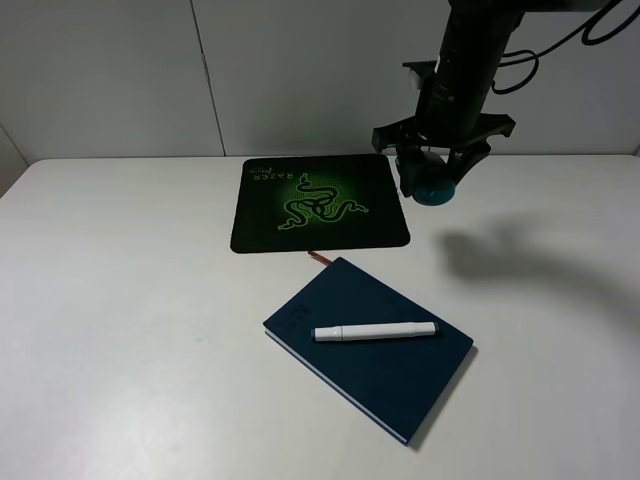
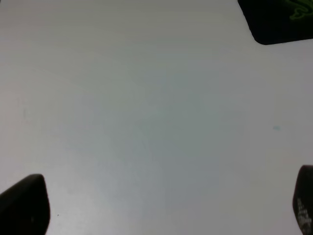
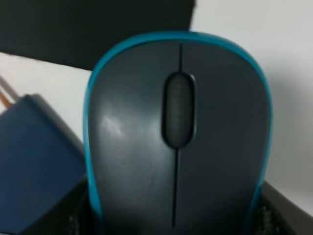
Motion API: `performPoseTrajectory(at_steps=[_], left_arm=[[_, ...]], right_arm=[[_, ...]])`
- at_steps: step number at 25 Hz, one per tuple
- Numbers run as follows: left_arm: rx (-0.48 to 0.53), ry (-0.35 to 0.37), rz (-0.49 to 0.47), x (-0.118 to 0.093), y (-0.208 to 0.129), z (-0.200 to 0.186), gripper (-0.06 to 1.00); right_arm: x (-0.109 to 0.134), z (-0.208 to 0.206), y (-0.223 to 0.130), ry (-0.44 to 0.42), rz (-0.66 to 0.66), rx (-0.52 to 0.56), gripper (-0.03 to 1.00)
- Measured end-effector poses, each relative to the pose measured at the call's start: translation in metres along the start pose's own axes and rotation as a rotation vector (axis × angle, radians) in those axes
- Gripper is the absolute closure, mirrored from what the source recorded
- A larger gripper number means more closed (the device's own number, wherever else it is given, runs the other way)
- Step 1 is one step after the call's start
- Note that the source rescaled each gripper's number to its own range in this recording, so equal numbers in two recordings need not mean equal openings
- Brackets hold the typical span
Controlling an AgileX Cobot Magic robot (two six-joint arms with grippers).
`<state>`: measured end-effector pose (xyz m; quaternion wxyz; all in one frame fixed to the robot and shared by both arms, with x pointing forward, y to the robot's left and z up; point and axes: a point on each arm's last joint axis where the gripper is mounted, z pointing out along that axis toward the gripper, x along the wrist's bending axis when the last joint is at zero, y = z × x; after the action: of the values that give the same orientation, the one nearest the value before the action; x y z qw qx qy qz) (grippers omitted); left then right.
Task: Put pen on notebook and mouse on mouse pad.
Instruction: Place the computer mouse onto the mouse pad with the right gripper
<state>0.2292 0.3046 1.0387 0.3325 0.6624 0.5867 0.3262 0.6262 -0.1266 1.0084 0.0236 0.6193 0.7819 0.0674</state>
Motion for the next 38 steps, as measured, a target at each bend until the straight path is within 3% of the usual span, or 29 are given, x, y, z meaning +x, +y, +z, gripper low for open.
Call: performPoseTrajectory(at_steps=[13,32,38], left_arm=[[0.0,0.0,0.0,0.0,0.0,0.0,-0.06],[0.0,0.0,0.0,0.0,0.0,0.0,-0.06],[0.0,0.0,0.0,0.0,0.0,0.0,-0.06]], right_arm=[[0.062,0.023,0.044,0.058,-0.101,-0.09,0.97],[0.073,0.106,0.075,0.071,-0.094,-0.064,0.97],[0.072,0.118,0.079,0.062,-0.098,-0.103,0.97]])
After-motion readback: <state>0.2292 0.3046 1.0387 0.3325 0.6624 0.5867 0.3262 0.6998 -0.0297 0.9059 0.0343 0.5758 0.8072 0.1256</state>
